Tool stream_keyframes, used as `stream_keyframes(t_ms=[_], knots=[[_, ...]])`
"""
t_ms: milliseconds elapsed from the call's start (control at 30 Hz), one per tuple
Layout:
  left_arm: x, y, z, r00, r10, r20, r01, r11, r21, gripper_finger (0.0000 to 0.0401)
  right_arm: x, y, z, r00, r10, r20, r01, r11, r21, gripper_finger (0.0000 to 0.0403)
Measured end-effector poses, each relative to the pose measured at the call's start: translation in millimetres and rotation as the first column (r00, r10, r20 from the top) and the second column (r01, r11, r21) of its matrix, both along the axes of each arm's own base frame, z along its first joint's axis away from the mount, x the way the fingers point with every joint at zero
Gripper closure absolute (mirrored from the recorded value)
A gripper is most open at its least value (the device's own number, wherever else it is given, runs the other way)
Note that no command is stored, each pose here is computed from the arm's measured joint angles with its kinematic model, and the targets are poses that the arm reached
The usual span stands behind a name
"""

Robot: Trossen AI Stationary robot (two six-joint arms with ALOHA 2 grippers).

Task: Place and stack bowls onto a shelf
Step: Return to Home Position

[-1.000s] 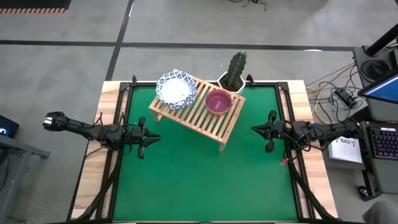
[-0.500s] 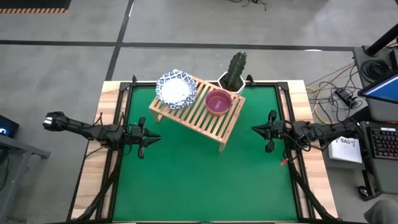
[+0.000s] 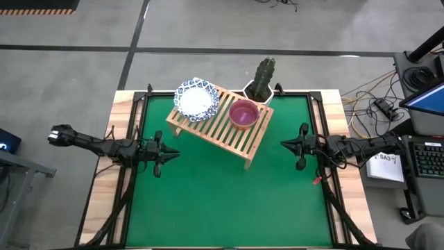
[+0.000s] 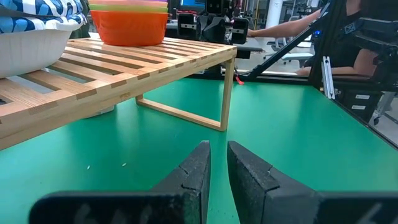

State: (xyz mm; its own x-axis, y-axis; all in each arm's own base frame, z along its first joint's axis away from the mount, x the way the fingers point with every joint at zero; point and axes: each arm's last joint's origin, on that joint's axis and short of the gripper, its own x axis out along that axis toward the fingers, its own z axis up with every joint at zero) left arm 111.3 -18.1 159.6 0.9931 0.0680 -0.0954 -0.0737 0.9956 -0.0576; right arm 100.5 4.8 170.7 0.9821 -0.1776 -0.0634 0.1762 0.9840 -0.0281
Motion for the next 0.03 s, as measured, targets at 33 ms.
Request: stream_keyframes(t_ms=[33], knots=[[0.0, 0.0, 0.0, 1.000, 0.000, 0.000, 0.000, 1.000, 0.000, 0.0365, 0.0, 0.0, 0.0, 1.000, 0.000, 0.000, 0.000, 1.000, 0.000, 0.0390]])
